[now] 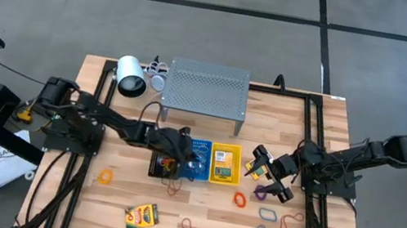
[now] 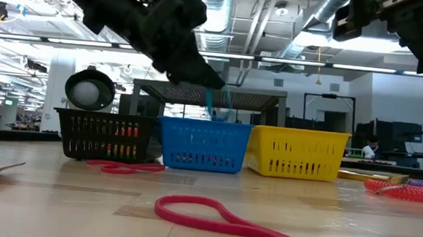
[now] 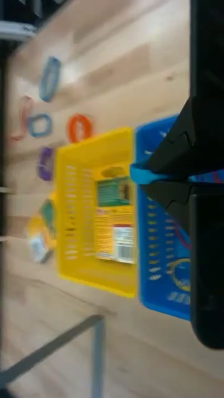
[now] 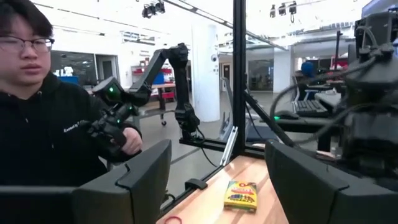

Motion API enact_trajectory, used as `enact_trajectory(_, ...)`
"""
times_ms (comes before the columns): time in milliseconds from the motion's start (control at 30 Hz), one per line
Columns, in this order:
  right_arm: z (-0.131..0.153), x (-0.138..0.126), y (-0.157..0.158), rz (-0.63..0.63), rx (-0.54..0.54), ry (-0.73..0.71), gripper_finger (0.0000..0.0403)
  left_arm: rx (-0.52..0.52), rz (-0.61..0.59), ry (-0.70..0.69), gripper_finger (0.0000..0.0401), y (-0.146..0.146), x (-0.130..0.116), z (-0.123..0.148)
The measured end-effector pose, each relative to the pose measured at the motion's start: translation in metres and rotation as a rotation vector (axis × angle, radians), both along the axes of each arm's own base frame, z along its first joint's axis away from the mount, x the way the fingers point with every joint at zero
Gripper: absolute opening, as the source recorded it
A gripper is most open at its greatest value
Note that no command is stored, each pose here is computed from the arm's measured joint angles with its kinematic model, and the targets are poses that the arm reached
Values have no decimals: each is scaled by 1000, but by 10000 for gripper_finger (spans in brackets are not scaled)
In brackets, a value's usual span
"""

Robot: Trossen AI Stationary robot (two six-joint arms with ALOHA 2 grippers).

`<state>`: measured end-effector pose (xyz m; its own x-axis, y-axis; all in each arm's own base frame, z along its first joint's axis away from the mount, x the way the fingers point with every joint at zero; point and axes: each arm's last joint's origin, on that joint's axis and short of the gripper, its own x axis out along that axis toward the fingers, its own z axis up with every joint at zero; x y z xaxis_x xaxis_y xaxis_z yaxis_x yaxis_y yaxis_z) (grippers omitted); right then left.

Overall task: Pick & Place Office Desk Supplies
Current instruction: Put the blue rubber band into the blue basket

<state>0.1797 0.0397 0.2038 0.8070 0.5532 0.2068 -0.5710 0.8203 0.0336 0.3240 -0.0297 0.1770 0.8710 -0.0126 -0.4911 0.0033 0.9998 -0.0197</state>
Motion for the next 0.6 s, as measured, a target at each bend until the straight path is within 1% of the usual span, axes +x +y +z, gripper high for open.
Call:
enact_trajectory(500,-4,1,2,11,-9,26,255,5,14,217,5,-1,23,-29)
enact_trajectory(600,-4,1,3,15,-10,26,255,3,23,229,6,0,27,-31)
